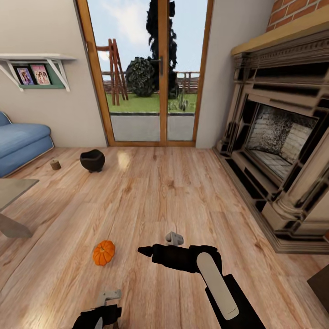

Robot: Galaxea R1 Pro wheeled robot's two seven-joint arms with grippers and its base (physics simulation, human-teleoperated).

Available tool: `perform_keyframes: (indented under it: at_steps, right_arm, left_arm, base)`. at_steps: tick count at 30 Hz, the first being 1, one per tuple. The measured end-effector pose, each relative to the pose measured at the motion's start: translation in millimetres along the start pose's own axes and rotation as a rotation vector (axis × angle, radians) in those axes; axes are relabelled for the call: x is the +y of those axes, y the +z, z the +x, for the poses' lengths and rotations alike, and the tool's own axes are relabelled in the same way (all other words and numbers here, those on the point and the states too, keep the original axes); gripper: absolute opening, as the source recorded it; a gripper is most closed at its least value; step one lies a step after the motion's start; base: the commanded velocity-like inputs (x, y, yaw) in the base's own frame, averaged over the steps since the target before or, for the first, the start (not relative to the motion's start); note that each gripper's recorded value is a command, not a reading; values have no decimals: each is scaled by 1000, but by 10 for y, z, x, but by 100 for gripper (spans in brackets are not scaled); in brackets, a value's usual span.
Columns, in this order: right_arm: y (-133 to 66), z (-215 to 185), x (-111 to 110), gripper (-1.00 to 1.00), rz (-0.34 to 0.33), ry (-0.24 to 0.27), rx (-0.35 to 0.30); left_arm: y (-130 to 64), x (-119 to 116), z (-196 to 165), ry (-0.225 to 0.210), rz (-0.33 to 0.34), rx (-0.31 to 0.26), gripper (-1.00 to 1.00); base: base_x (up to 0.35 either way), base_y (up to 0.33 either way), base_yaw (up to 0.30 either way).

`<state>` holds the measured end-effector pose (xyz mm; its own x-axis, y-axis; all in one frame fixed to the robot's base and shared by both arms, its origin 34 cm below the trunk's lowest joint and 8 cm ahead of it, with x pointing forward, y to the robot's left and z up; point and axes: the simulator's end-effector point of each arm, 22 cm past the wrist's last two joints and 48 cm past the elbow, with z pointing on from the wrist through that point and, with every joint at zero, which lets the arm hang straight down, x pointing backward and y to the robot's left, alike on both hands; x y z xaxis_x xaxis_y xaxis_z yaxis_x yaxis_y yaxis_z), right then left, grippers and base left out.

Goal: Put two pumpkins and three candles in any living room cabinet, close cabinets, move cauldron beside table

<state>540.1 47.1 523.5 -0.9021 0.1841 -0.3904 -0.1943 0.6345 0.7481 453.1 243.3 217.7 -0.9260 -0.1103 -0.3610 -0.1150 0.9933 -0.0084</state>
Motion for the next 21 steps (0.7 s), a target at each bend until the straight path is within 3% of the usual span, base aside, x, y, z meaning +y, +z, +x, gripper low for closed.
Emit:
perform_keyframes:
  at_steps: [6,21]
  right_arm:
    - [96,99,-144,100,14,26,26]
    - [261,249,-395,100,31,77,72]
  left_arm:
    - [75,30,-5,-4,-6,-27,100]
    - [225,270,262,0,-105,30,100]
  base:
    - [0,0,0]
    - [0,0,0]
